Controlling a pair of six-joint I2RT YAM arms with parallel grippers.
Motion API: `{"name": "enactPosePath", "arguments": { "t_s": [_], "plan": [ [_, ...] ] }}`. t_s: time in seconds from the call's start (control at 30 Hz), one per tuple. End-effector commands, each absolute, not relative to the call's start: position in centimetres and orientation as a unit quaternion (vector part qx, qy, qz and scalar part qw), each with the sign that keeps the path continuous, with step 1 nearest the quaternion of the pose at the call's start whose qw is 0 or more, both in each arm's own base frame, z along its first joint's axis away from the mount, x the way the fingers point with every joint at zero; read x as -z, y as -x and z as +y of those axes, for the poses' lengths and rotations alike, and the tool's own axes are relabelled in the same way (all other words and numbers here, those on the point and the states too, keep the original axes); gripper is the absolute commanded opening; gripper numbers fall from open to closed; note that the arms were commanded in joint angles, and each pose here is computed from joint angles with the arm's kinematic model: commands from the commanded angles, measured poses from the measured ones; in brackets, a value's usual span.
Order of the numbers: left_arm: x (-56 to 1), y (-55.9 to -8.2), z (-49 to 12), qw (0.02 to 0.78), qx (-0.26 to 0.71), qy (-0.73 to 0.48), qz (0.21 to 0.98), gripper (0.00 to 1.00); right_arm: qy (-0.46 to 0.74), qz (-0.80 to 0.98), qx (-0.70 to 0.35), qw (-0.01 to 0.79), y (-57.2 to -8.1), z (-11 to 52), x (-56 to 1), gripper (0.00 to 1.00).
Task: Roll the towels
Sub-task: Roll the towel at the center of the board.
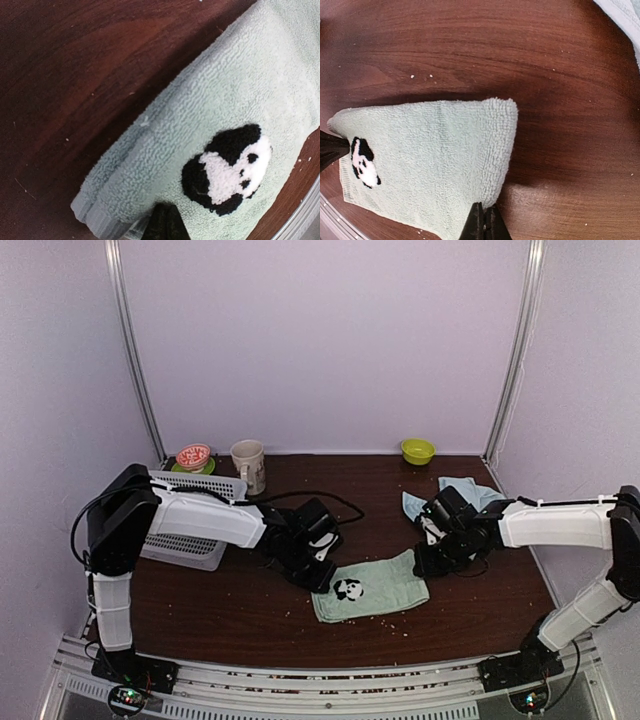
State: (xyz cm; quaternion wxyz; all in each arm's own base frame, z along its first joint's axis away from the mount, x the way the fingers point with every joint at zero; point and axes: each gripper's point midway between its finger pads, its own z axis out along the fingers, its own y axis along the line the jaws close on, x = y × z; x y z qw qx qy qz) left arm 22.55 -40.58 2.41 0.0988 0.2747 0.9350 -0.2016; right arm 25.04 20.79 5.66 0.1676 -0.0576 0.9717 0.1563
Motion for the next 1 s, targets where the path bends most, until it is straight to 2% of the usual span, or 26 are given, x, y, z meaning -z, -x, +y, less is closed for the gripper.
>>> {"name": "enactPosePath", "arguments": {
  "t_s": [0.0,0.97],
  "plan": [
    [-1.4,-22.6,-40.1,0.099,0.189,-0.268,0.939,0.00,0.063,0.964,-0.175,0.189,-25.6,22.3,-8.0,0.00],
    [0.4,-21.7,-38.9,0.086,0.183,-0.259,0.944,0.00,0.076,0.961,-0.213,0.158,-24.6,27.9,-6.3,0.00]
  ]
}}
